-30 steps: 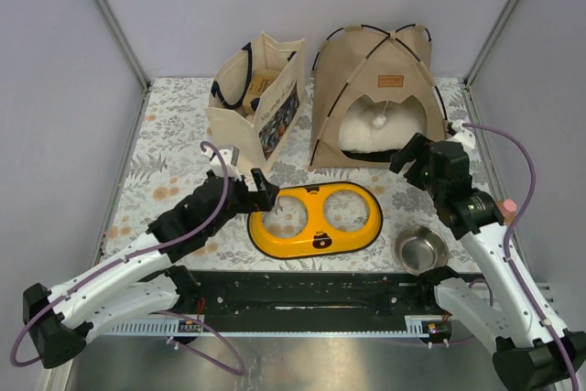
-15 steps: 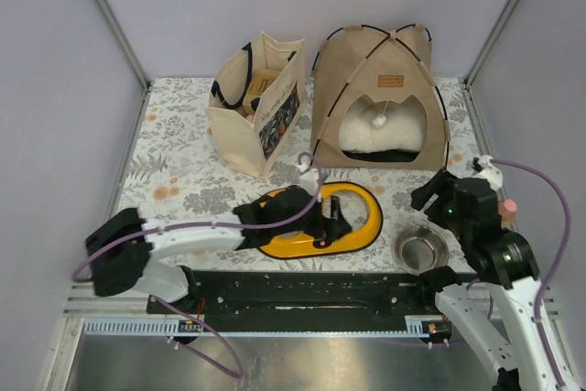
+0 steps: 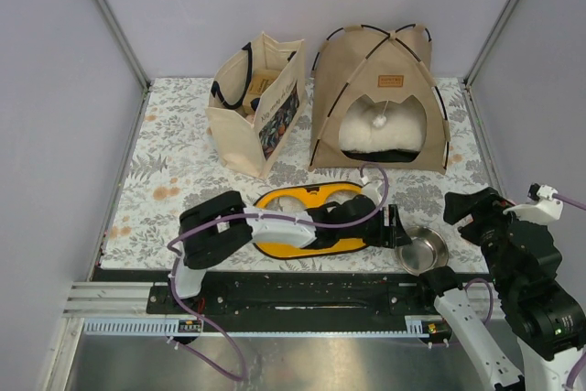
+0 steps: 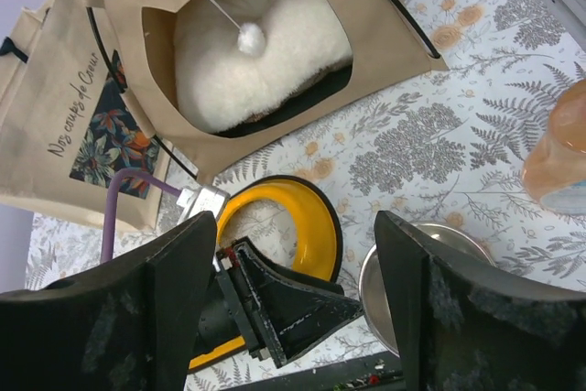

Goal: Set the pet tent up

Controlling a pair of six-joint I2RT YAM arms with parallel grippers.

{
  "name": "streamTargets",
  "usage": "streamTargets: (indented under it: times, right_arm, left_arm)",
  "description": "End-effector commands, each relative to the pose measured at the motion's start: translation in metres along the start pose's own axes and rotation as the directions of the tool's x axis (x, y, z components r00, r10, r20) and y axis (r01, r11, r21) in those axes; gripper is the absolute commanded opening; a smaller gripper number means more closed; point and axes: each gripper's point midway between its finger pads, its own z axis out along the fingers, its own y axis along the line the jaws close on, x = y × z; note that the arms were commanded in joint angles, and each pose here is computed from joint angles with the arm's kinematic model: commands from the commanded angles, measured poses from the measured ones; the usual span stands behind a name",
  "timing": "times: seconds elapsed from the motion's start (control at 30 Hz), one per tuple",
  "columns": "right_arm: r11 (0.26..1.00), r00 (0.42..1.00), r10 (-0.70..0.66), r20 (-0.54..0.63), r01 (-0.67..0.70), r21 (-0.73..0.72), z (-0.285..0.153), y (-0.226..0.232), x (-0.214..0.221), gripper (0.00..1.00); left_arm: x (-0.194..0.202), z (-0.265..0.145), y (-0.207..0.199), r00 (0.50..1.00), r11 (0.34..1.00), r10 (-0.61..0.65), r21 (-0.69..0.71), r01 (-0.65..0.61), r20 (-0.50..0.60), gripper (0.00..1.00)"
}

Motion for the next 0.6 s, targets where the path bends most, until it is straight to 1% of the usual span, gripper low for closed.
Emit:
streamTargets:
  times: [0.0, 0.03, 0.07, 0.17, 0.23, 0.33, 0.43, 0.57]
  right_arm:
    - [0.999, 0.999, -0.036, -0.023, 0.036, 0.011, -0.005, -0.011, 0.011, 0.79]
    - [0.999, 0.999, -0.038, -0.029, 0.038, 0.000, -0.005, -0.010, 0.014, 0.79]
    - [0.999, 0.998, -0.041, -0.042, 0.040, -0.013, -0.006, -0.009, 0.017, 0.79]
    - [0.997, 0.996, -0.061, -0.062, 0.058, -0.040, -0.007, -0.008, 0.025, 0.80]
    - [0.997, 0.995, -0.065, -0.071, 0.062, -0.049, -0.008, -0.009, 0.028, 0.80]
    - [0.995, 0.995, -0.062, -0.077, 0.056, -0.085, -0.009, -0.005, 0.031, 0.80]
    - [0.992, 0.995, -0.051, -0.083, 0.041, -0.118, -0.011, 0.000, 0.033, 0.80]
    - [0.989, 0.993, -0.054, -0.105, 0.039, -0.141, -0.011, 0.003, 0.039, 0.80]
  left_arm:
    - [0.000, 0.018, -0.009, 0.999, 0.998, -0.033, -0.052, 0.035, 0.021, 0.69]
    - [0.005, 0.020, -0.005, 1.000, 0.996, -0.029, -0.084, 0.029, 0.005, 0.68]
    - [0.004, 0.023, 0.005, 0.999, 0.992, -0.019, -0.127, 0.023, 0.028, 0.67]
    - [0.012, 0.032, 0.013, 1.000, 0.980, -0.005, -0.200, 0.008, 0.014, 0.65]
    - [0.016, 0.035, 0.027, 1.000, 0.961, 0.014, -0.278, -0.009, 0.013, 0.64]
    - [0.018, 0.036, 0.038, 0.999, 0.939, 0.022, -0.344, -0.010, 0.030, 0.63]
    - [0.020, 0.032, 0.032, 0.999, 0.941, 0.020, -0.338, -0.008, 0.033, 0.62]
    - [0.011, 0.021, 0.016, 0.997, 0.951, 0.032, -0.308, -0.007, 0.076, 0.63]
